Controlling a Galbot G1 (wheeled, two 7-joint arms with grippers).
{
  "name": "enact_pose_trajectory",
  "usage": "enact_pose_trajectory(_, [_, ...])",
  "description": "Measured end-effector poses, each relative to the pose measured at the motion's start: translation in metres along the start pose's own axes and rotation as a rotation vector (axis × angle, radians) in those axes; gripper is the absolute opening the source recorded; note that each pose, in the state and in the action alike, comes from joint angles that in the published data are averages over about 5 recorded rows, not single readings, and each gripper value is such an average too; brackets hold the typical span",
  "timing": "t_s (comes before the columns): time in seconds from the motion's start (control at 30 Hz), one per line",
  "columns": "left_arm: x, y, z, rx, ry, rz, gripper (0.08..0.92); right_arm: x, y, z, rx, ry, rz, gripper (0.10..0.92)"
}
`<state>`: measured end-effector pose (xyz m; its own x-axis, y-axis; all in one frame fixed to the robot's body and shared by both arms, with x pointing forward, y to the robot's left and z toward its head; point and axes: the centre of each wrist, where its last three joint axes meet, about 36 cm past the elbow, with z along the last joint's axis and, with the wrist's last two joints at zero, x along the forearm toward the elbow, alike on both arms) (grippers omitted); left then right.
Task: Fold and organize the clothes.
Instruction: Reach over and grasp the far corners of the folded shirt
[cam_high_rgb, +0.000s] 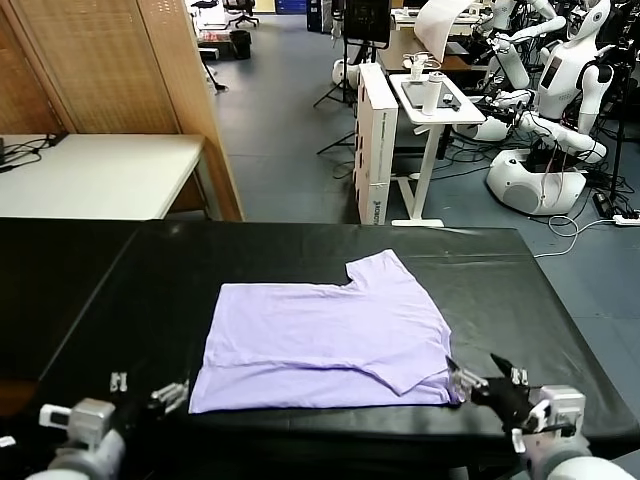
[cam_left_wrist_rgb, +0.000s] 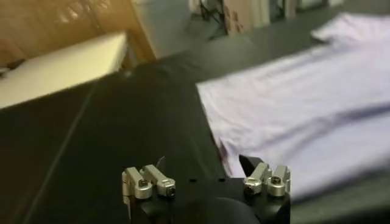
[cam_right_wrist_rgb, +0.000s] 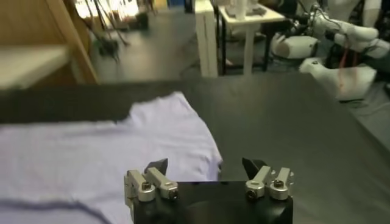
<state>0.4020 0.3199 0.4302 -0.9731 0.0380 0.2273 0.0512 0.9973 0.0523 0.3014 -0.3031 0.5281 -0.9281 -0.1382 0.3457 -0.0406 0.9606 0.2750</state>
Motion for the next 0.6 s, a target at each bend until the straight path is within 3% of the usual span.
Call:
enact_pose_trajectory(0.23, [-0.03, -0.005, 0.003, -0.017, 0.064, 0.02, 0.907, -0.058, -0.025, -0.009, 0.098, -0.083, -0.031, 0.907])
enact_pose_trajectory(0.6, [-0.052, -0.017, 0.007, -0.037, 0.163, 0.065, 0.907, -0.165, -0.025, -0.008, 0.293, -0.057, -0.018, 0.907])
